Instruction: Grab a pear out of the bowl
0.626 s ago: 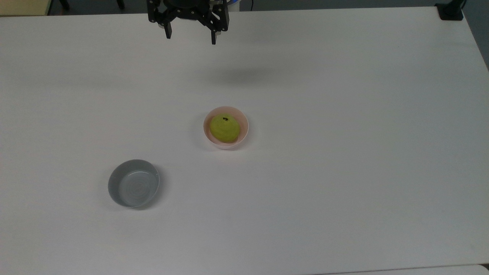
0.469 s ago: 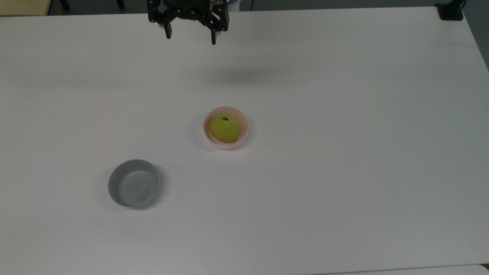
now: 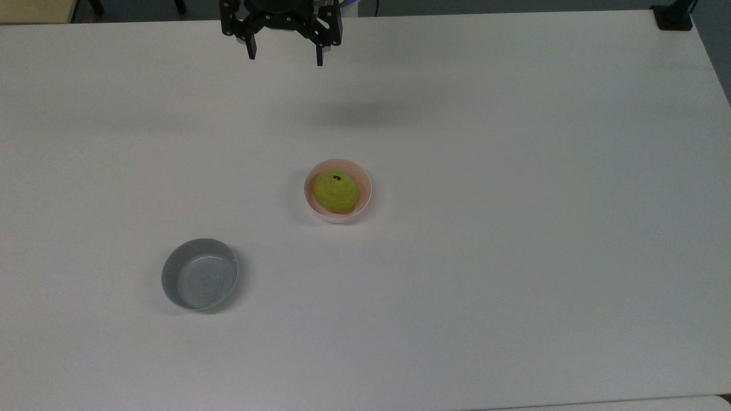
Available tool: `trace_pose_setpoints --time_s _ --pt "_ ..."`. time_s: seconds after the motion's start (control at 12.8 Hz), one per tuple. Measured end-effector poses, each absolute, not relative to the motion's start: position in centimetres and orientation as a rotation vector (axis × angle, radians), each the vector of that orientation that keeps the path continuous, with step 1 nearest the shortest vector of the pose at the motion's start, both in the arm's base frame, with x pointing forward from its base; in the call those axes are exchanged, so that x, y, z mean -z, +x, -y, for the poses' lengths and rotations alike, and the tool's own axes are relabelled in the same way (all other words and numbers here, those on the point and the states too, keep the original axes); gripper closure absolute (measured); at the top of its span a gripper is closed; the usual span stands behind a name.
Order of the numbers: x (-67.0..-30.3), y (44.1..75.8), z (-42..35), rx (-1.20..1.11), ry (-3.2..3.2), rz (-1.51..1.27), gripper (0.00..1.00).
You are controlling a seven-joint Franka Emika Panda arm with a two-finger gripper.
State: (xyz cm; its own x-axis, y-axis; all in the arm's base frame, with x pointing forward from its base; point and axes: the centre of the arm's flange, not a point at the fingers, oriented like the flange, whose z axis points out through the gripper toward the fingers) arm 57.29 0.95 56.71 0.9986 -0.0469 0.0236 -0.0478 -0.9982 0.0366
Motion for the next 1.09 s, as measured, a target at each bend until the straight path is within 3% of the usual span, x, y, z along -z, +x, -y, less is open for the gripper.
trace_pose_setpoints --time_s 0.55,1.09 --pt "-53.0 60.3 -1.7 -0.085 3.097 -0.089 0.00" --pt "-41.6 64.9 -6.1 -0.051 3.097 -0.202 0.00"
